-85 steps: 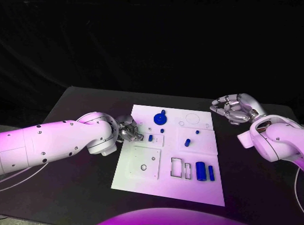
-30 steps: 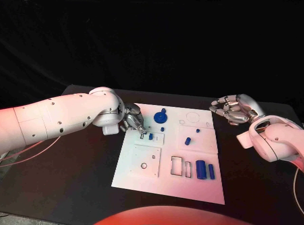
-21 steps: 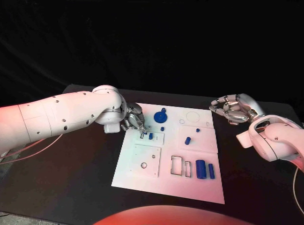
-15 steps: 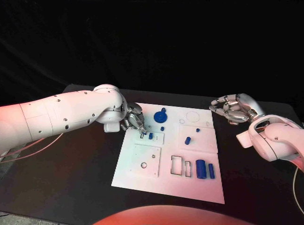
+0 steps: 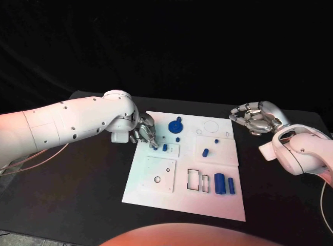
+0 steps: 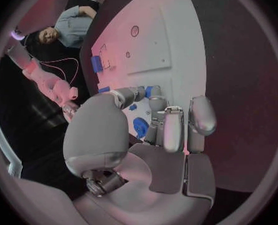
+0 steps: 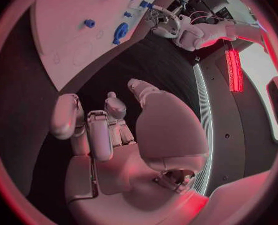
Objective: Assemble the parts on the task board
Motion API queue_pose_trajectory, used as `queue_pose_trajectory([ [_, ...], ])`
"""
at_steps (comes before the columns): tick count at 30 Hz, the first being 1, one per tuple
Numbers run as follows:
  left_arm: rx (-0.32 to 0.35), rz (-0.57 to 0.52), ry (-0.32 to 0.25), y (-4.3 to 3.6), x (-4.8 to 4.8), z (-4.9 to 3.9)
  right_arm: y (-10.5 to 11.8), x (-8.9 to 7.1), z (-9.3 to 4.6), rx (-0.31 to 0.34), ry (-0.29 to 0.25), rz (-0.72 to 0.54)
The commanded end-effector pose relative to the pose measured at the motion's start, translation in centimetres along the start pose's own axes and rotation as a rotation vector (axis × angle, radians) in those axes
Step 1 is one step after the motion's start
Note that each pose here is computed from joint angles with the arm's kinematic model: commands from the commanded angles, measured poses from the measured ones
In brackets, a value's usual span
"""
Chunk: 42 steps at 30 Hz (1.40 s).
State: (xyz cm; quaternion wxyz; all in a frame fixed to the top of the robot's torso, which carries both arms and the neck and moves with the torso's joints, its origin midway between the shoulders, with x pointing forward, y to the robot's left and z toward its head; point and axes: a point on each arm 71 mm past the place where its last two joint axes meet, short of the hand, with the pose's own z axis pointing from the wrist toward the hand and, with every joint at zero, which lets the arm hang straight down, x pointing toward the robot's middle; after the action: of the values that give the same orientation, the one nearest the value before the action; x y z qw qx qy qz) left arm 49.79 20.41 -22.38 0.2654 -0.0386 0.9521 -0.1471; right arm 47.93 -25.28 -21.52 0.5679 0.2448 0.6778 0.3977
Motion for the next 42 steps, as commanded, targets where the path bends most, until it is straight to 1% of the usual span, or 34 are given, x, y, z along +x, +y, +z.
queue_pose_trajectory([
  [1, -0.005, 0.028, 0.032, -0.08, 0.13, -0.02, 0.08, 0.17, -0.02, -0.006, 0.013, 0.0],
  [7, -0.007, 0.024, 0.003, -0.03, -0.08, -0.02, 0.09, 0.17, -0.02, -0.007, 0.012, 0.0],
  [11, -0.006, 0.027, -0.018, -0.18, -0.14, -0.05, 0.11, 0.19, -0.01, -0.008, 0.012, 0.0],
  [18, -0.006, 0.037, -0.037, -0.31, -0.19, -0.08, 0.11, 0.2, -0.01, -0.008, 0.013, 0.0],
  [32, -0.015, 0.065, -0.056, -0.52, -0.28, 0.06, 0.18, 0.12, 0.03, -0.021, 0.004, 0.01],
  [42, -0.013, 0.072, -0.047, -0.69, -0.15, 0.11, 0.13, 0.12, 0.13, -0.019, 0.002, 0.041],
])
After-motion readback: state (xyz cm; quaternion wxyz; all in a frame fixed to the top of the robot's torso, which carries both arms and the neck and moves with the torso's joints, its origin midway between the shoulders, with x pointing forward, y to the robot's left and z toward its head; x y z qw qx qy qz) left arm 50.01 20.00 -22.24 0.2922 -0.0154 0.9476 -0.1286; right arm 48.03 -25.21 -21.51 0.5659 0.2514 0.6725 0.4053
